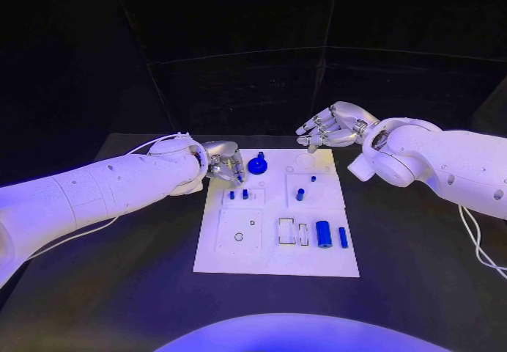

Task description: Assemble the parts on the task board

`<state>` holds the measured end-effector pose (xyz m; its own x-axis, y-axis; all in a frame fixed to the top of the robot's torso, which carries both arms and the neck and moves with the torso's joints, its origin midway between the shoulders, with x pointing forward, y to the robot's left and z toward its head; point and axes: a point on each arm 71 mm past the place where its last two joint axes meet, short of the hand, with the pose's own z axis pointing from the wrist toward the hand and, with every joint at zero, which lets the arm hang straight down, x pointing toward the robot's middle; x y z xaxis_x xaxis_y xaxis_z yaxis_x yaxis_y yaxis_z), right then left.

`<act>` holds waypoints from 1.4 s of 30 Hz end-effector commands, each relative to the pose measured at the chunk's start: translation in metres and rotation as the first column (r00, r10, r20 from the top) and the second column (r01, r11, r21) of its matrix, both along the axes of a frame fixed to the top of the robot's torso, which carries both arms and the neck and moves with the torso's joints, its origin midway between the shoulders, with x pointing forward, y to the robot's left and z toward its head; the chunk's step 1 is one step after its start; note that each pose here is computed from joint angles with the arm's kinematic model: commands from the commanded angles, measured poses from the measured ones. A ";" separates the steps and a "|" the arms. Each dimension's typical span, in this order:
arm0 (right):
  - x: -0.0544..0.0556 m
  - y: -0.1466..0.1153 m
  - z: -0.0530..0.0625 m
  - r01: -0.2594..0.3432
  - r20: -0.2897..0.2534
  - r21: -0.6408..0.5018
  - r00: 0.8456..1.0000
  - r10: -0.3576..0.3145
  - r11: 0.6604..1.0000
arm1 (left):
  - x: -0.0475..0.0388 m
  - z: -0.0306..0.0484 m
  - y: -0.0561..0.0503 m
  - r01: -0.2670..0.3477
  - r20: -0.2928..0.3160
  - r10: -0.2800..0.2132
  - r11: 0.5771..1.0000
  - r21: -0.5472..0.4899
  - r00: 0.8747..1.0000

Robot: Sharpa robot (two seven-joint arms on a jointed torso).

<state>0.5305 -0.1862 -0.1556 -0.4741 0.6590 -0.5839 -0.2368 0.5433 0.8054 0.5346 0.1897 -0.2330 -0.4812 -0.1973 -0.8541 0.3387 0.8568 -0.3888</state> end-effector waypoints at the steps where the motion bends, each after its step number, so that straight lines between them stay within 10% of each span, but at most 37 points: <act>1: 0.000 0.001 0.002 -0.009 0.007 0.005 1.000 0.009 1.000 | 0.0001 0.0004 -0.002 0.005 0.016 -0.005 1.000 -0.005 1.000; 42: 0.000 0.002 0.001 -0.011 0.006 0.004 1.000 0.011 1.000 | 0.0030 -0.0068 -0.007 -0.001 -0.048 0.003 0.999 0.041 0.999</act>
<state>0.5306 -0.1852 -0.1557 -0.4753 0.6584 -0.5837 -0.2376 0.5427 0.8056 0.5380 0.1831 -0.2383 -0.5077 -0.1762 -0.8433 0.3240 0.8679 -0.3764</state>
